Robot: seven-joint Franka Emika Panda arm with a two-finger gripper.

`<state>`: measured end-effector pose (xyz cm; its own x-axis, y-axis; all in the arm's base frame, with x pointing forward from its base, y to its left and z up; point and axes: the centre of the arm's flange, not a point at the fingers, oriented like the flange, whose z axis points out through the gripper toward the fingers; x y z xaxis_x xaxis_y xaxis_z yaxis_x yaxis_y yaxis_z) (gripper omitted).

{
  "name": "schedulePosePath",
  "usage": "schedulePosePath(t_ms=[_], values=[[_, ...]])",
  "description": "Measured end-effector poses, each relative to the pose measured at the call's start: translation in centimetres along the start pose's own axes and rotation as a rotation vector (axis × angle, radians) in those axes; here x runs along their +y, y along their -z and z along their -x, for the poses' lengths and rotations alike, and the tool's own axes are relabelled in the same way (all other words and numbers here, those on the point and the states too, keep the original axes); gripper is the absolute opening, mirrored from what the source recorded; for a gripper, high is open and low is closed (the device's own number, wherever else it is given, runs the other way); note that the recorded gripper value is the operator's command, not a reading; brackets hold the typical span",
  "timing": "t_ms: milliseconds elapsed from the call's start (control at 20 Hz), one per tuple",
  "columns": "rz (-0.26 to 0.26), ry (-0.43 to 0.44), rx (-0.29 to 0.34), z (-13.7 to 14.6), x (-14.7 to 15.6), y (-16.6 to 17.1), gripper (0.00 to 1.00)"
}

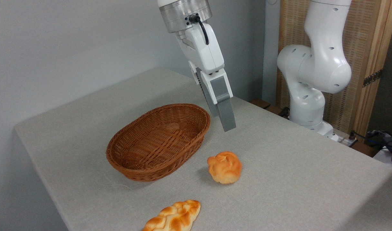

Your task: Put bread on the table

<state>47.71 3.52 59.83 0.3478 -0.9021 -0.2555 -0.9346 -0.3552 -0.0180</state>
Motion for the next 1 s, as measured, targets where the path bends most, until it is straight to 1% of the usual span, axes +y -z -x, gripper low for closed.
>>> schedulePosePath(t_ms=[200, 300, 450, 550, 700, 800, 850, 1000], values=[[-0.001, -0.003, 0.000, -0.2, 0.1, 0.1, 1.00], [-0.004, 0.009, 0.001, -0.3, 0.1, 0.1, 1.00], [-0.020, 0.124, 0.024, -1.2, 0.2, 0.5, 1.00], [-0.027, 0.203, 0.063, -2.4, 0.4, 0.9, 1.00], [0.010, 0.342, 0.151, -5.0, 0.8, 1.9, 1.00], [0.019, 0.408, 0.195, -6.2, 0.1, 3.0, 1.00], [0.021, 0.429, 0.217, -6.8, -0.4, 3.6, 1.00], [0.027, 0.457, 0.293, -7.9, -2.0, 5.9, 1.00]])
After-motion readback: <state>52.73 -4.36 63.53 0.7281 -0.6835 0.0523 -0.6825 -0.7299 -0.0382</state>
